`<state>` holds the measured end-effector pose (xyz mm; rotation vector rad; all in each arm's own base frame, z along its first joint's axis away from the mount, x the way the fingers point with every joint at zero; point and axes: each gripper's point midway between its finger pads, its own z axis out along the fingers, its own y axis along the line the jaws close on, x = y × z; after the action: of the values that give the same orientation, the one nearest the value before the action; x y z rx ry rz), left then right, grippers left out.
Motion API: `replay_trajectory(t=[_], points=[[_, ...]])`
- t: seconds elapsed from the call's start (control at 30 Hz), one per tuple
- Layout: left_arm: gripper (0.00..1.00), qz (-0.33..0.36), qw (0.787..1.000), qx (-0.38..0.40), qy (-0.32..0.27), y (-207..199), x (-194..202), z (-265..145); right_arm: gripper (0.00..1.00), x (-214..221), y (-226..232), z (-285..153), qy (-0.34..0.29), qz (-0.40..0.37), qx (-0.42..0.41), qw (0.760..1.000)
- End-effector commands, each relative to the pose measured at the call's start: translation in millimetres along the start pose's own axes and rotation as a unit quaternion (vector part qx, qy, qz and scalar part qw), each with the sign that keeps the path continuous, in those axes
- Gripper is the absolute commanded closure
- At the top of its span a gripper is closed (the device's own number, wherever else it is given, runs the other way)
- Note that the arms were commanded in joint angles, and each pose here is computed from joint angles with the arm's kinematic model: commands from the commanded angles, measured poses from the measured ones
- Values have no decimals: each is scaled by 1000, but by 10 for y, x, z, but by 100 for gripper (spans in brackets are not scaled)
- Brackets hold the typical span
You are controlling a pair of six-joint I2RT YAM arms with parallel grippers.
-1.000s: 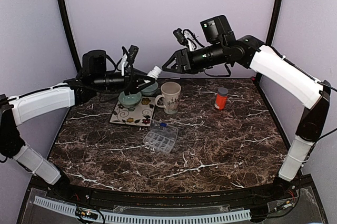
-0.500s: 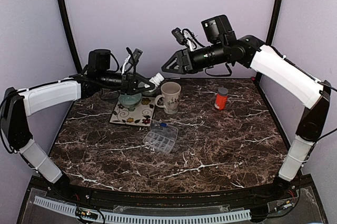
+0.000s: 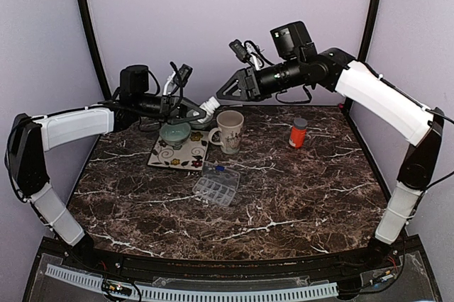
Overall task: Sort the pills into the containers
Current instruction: Screw the lid of the pill bottle onto the pill bottle.
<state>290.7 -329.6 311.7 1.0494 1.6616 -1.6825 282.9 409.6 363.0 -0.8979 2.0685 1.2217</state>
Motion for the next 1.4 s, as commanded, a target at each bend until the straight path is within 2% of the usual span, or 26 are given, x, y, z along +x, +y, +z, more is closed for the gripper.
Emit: replay_trajectory(t=[0.0, 1.37], points=[[100, 20, 999, 33, -1, -151, -117, -25, 51, -77, -5, 21, -7, -1, -15, 1000], [100, 7, 998, 64, 5, -150, -117, -4, 57, -24, -38, 226, 6, 25, -60, 998]])
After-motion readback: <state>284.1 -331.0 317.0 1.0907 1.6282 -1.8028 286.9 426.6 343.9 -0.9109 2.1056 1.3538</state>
